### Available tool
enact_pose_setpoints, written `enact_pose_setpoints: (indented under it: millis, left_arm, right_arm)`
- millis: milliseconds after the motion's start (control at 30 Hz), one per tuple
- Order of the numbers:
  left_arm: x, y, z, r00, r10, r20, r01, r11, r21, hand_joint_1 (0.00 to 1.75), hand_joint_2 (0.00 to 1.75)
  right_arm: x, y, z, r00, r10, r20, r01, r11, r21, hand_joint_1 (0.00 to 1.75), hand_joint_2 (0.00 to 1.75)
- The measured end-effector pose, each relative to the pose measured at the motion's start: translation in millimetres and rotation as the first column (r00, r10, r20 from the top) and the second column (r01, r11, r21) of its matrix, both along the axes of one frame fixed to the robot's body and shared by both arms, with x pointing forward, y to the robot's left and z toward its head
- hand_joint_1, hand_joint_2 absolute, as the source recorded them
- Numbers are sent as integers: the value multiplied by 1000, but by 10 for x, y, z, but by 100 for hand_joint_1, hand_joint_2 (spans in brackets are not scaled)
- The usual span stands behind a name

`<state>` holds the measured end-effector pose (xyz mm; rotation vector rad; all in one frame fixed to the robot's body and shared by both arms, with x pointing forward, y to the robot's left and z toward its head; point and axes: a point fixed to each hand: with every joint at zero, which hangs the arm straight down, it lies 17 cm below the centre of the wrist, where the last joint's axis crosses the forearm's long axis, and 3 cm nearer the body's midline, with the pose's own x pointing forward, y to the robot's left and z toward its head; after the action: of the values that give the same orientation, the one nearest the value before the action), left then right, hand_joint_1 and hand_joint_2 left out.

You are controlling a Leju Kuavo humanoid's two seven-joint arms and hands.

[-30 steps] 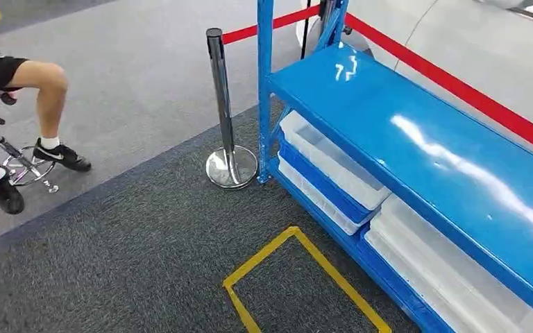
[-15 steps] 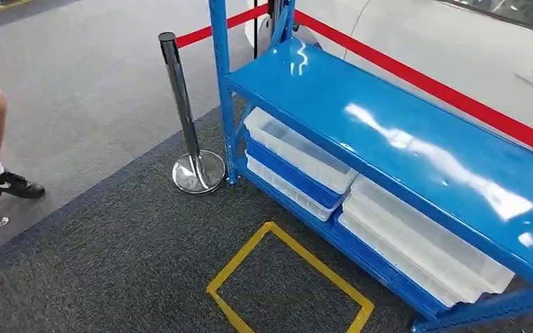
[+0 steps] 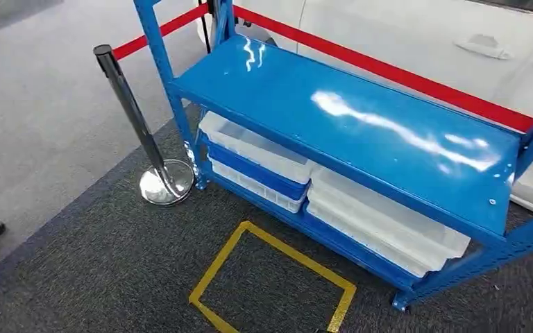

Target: Take the parts from the cabinet and place them on the table.

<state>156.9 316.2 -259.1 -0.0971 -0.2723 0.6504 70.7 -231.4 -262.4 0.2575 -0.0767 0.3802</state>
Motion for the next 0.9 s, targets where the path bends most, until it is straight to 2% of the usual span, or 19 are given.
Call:
enact_pose_setpoints:
  millis: [367,900]
  left_arm:
    - [47,47,18,1000,-22,10,22,1000,7,0,0]
    - [84,82,15,1000,-10,-1,10,999,31,0,0]
  right_arm:
    - [-49,17,-4,1000,-3,-7,3,1000,3,0,0]
    - [27,23,10,1000,-5,4,5,1000,9,0,0]
